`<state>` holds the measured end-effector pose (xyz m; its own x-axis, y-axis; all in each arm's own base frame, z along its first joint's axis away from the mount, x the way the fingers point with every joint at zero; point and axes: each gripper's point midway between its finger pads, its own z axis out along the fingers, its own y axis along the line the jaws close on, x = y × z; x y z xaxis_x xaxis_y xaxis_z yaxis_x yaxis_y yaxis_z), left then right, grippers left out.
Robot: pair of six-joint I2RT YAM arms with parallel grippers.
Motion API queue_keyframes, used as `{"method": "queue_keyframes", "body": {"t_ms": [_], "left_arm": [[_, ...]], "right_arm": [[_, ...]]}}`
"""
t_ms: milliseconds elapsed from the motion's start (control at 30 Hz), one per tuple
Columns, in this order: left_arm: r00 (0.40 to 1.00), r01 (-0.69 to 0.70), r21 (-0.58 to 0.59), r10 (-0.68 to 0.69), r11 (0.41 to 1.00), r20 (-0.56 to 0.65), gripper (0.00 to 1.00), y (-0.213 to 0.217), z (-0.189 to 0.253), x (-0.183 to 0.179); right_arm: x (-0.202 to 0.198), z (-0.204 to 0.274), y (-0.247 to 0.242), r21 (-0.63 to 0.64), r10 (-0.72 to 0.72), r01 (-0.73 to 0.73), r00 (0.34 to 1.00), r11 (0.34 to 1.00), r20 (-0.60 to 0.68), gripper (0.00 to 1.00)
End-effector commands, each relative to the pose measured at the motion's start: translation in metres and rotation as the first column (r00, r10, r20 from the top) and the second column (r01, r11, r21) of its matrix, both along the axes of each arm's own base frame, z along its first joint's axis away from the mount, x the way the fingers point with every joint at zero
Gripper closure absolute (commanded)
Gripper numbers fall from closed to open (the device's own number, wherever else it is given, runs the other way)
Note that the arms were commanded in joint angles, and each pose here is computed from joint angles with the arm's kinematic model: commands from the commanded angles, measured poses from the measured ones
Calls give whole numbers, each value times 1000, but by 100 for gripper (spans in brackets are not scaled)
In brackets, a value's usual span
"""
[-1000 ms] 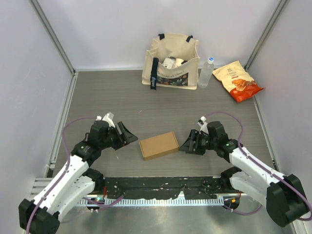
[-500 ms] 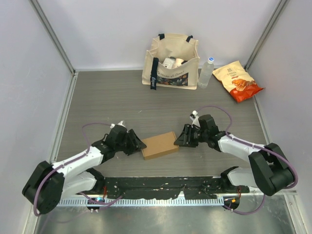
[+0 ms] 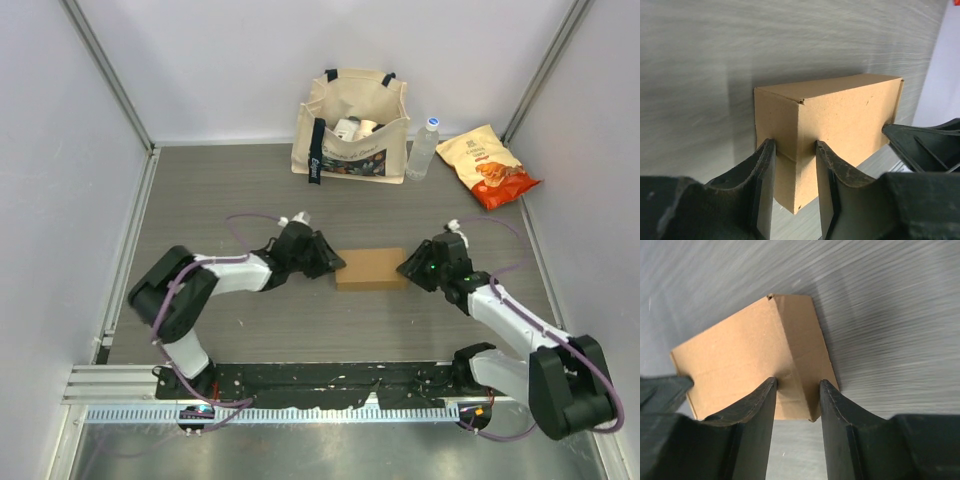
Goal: Fold the paper box
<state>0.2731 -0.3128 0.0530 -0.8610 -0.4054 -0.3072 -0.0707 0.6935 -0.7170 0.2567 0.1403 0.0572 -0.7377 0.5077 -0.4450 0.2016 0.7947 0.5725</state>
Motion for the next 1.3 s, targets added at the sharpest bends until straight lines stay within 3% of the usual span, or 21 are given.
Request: {"method": "queue_keyframes", "body": {"t_ms": [0,133,167,233,333,400,433,567,767,867,1133,1267], "left_arm": [[983,178,-179,-183,968,-15,72,-96,9,-15],[967,251,-282,-256,926,20,74,-169,22,-7],[957,279,-279,-291,919,-2,74,-184,8,-20],[940,328,-326,-339,887,24,74,-218,26,-34],[919,366,-359,-393,858,-3,72,-253,21,-61],[921,361,-349,-390,865,-14,65,-259,15,-66],[920,362,-346,-391,866,-16,66,-260,13,-69],[906,385,-376,-423,843,-20,68,-267,17,-87],[891,413,-393,-453,821,-10,70,-275,27,-94],[869,441,-421,-494,792,-20,70,-286,31,-106],[870,439,-435,-492,786,-10,64,-289,40,-111],[874,443,-442,-485,780,21,52,-283,49,-106]], "right_arm": [[3,5,-42,23,-289,291,954,956,-75,56],[-4,8,-111,-95,-538,531,839,842,-82,54],[-13,6,-126,-139,-581,567,808,812,-97,53],[-13,22,-157,-151,-666,653,744,742,-51,53],[-19,40,-189,-196,-722,707,692,679,-6,52],[-22,45,-200,-230,-730,708,684,668,-14,52],[-27,40,-212,-259,-757,725,652,639,-44,52],[-35,28,-222,-333,-734,669,670,664,-116,52],[-43,34,-237,-370,-782,710,618,599,-81,52],[-49,37,-252,-420,-824,740,566,525,-32,42],[-47,31,-261,-448,-832,733,553,512,-46,39],[-50,30,-265,-471,-838,729,545,497,-41,20]]}}
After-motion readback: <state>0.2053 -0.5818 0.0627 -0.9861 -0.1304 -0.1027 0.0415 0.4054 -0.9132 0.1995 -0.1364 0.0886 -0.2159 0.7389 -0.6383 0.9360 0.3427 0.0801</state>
